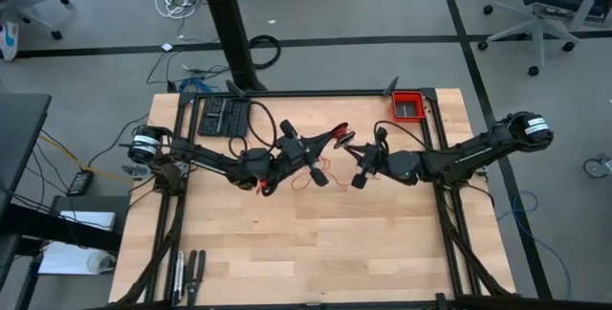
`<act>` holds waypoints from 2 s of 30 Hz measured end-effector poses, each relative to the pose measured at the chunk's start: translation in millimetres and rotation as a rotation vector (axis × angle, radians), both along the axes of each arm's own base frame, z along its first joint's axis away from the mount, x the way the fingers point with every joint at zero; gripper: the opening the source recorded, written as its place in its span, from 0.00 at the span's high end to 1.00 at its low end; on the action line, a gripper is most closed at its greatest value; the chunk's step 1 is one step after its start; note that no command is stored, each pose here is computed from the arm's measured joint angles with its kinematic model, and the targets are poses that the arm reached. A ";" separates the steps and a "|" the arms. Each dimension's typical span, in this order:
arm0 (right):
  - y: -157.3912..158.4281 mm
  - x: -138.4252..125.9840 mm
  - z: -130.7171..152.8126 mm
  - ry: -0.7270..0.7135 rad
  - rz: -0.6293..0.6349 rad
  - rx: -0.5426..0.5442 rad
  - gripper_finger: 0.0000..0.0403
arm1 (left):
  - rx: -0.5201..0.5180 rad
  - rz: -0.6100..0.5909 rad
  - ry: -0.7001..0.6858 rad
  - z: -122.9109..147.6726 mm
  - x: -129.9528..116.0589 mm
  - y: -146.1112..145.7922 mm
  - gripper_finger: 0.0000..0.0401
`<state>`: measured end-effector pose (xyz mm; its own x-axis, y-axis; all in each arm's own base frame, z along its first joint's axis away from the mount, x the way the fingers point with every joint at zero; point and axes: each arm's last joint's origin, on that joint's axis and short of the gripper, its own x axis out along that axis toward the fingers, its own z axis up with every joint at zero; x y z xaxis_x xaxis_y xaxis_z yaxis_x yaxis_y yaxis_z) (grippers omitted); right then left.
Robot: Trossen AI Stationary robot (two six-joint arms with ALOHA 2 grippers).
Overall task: Coil cords
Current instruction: Coil the red wire on the black spool
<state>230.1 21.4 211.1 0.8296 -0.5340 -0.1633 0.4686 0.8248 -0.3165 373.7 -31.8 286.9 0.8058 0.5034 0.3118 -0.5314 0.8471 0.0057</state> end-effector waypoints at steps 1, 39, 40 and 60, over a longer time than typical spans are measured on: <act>0.7 0.0 0.0 0.001 0.003 -0.001 0.99 | -0.005 0.015 0.001 -0.1 -0.1 1.2 1.00; 17.3 43.4 32.0 0.177 0.278 0.043 1.00 | -0.142 0.140 0.093 -15.9 4.0 25.4 1.00; 15.9 41.7 33.0 0.185 0.285 0.047 1.00 | -0.130 0.120 0.106 -16.6 4.6 25.2 1.00; 17.4 35.5 25.4 0.279 0.190 0.108 1.00 | -0.217 0.045 -0.072 0.1 -0.8 28.7 1.00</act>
